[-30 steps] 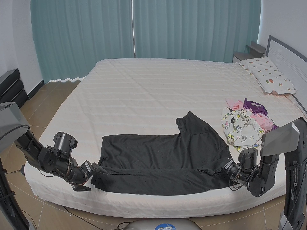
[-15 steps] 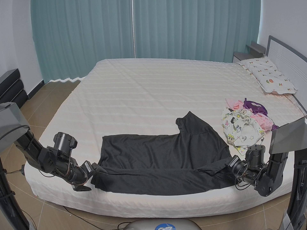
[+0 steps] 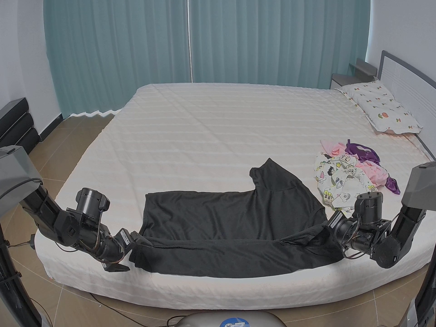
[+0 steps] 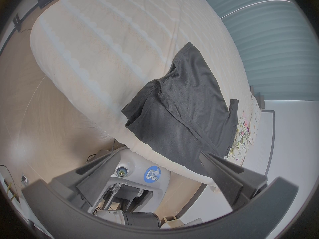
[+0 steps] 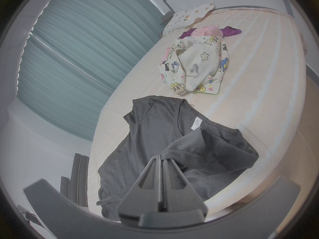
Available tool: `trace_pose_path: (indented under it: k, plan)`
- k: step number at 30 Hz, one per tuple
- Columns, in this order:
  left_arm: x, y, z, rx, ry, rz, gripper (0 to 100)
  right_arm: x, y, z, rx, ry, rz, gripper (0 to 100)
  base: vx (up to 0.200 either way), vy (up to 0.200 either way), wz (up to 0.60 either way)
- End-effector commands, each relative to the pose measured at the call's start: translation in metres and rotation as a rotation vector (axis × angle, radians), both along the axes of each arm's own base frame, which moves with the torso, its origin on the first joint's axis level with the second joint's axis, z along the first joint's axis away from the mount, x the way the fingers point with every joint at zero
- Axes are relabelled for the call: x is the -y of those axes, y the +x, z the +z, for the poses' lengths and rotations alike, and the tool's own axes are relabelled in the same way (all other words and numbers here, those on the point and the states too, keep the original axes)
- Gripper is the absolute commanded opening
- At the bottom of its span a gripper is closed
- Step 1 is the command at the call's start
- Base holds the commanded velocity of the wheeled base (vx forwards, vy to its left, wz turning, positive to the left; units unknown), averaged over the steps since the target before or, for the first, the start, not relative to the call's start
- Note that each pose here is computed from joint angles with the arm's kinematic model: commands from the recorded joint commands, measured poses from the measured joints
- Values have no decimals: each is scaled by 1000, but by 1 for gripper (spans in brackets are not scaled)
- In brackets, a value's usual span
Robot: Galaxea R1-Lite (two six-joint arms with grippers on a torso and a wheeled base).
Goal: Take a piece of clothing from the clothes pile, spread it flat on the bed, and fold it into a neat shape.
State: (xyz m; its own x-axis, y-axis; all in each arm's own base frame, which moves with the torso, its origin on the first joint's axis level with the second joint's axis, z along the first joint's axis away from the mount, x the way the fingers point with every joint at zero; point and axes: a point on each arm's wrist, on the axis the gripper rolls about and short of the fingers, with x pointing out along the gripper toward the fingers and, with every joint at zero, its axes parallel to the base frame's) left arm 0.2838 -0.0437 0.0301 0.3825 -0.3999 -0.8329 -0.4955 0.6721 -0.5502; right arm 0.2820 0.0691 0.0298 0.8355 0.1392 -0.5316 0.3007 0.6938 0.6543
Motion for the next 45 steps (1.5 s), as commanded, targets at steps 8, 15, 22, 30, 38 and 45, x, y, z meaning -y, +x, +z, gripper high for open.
trace_pose_path:
  k: [8, 15, 22, 30, 38, 45]
  plan:
    - [0, 0, 0, 1, 0, 0, 100, -1, -7, 46, 30, -18, 25, 0, 0, 0, 0]
    - [0, 0, 0, -1, 0, 0, 100, -2, -25, 49, -66, -45, 47, 0, 0, 0, 0]
    - [0, 0, 0, 0, 1, -1, 100, 4, -42, 48, -204, -112, 78, 0, 0, 0, 0]
    - [0, 0, 0, 0, 1, -1, 100, 4, -35, 23, -293, -144, 91, 100, 0, 0, 0]
    - [0, 0, 0, 0, 1, -1, 100, 10, -29, 12, -326, -124, 79, 100, 0, 0, 0]
    - [0, 0, -1, 0, 1, -1, 100, 8, -25, 3, -309, -84, 110, 100, 0, 0, 0]
